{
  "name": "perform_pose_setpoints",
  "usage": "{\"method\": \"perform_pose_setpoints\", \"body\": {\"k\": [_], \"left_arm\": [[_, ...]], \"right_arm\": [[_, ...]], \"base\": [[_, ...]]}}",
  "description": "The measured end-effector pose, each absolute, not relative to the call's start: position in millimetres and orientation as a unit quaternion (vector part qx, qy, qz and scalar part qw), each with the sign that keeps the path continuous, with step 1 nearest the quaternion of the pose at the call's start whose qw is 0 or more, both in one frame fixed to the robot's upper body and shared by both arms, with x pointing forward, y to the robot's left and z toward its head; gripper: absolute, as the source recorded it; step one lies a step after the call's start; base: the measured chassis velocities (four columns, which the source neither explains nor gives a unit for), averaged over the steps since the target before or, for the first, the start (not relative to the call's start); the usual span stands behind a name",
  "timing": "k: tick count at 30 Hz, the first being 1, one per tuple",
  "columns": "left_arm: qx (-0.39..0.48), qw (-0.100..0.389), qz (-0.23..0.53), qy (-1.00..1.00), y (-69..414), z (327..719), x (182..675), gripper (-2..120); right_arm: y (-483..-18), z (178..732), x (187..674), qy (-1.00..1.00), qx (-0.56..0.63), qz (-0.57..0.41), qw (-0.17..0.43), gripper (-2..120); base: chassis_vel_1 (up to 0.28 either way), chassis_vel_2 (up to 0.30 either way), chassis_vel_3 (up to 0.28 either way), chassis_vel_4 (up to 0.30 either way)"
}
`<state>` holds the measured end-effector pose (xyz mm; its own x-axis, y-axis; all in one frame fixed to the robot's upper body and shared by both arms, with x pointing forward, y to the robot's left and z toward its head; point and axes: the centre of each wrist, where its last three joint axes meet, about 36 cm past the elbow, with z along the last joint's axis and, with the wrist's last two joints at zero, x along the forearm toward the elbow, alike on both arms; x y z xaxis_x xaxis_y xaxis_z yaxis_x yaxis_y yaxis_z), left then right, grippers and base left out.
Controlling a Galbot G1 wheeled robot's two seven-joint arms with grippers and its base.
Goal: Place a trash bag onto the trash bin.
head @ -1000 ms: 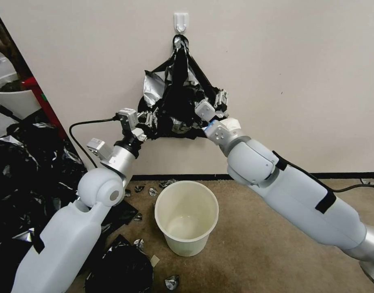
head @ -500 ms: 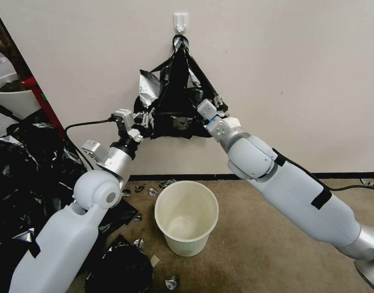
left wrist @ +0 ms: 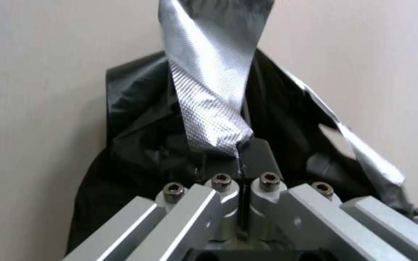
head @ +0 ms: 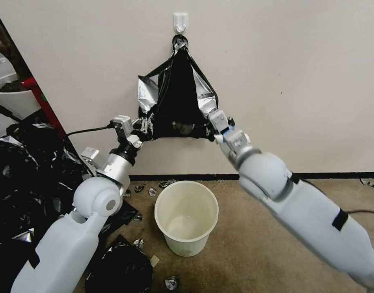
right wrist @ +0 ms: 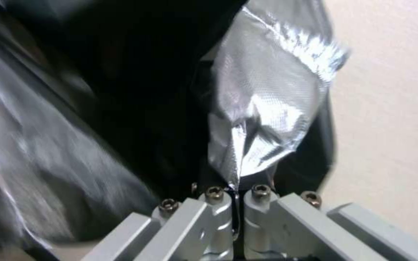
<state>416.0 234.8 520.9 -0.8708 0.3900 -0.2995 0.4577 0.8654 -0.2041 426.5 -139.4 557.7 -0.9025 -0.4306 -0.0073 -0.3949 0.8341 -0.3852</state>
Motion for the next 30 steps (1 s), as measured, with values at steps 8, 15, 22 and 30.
{"method": "perform_pose_setpoints", "body": {"k": [8,15,22,30], "left_arm": [[0.211,0.119,-0.148,0.959,230.7,507.8,382.6,0],[0.209,0.126,-0.159,0.957,226.8,509.3,348.6,0],[0.219,0.145,-0.164,0.951,225.8,522.3,333.0,0],[0.229,0.111,-0.163,0.953,219.5,502.2,333.5,0]], "right_arm": [[-142.1,533.8,372.8,0.963,-0.247,-0.08,0.069,0],[-135.4,527.5,327.0,0.973,-0.222,0.006,0.066,0],[-134.2,536.8,303.0,0.973,-0.204,0.07,0.078,0],[-136.1,524.6,295.1,0.981,-0.186,0.044,0.031,0]], "base": [[0.0,0.0,0.0,0.0],[0.0,0.0,0.0,0.0],[0.0,0.0,0.0,0.0],[0.0,0.0,0.0,0.0]]}}
